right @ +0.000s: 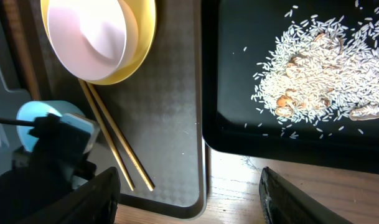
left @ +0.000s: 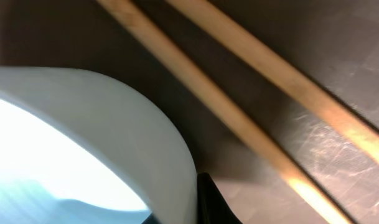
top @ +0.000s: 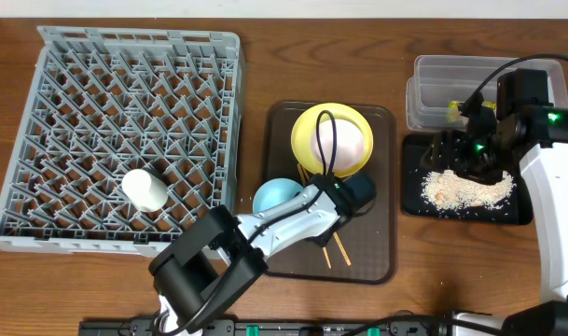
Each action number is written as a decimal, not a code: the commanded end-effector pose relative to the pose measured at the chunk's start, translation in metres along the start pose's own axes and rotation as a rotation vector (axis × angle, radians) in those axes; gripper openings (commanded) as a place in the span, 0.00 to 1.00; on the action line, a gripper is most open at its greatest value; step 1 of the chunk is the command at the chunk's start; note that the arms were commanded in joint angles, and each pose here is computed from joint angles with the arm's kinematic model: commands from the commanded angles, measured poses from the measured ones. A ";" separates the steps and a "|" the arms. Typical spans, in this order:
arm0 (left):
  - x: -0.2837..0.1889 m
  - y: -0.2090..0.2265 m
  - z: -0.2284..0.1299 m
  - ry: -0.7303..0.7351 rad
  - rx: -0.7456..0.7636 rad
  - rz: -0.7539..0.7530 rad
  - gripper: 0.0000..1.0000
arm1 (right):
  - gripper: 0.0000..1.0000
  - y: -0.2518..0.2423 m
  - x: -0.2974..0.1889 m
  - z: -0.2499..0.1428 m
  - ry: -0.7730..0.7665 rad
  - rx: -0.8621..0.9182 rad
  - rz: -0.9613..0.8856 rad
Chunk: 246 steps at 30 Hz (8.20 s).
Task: Sort waste into correct bins and load items into the dishwasher
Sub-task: 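Reach the left gripper to the light-blue bowl and grasp its rim, then carry the light-blue bowl with the left gripper and set it in the rack, then reach the left gripper to the tray and grasp one wooden chopstick, then insert the chopstick upright into the rack's right edge with the left gripper, then return the left gripper to the tray and grasp the second chopstick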
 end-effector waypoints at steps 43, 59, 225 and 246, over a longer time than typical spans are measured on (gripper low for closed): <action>-0.120 0.333 -0.096 -1.106 -0.647 -0.782 0.08 | 0.69 0.002 -0.009 -0.001 -0.023 -0.015 0.010; -0.034 0.383 -0.112 -1.139 -0.851 -0.967 0.07 | 0.69 0.002 -0.009 -0.001 -0.021 -0.015 0.009; -0.065 0.258 -0.046 -0.229 -0.562 -0.068 0.13 | 0.70 -0.016 -0.010 -0.006 -0.016 0.029 -0.133; -0.082 0.152 -0.004 -0.223 -0.678 -0.373 0.57 | 0.70 -0.016 -0.010 -0.006 -0.017 0.029 -0.133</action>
Point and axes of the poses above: each gripper's point midway between its finger pads, its own x axis out along the fingers, its own y axis along the line the jaws close on, z = x × y, the point moved 6 cm from there along -x, back along the fingers, and after that the axes turned 15 degrees about x, right-handed, at the moved point
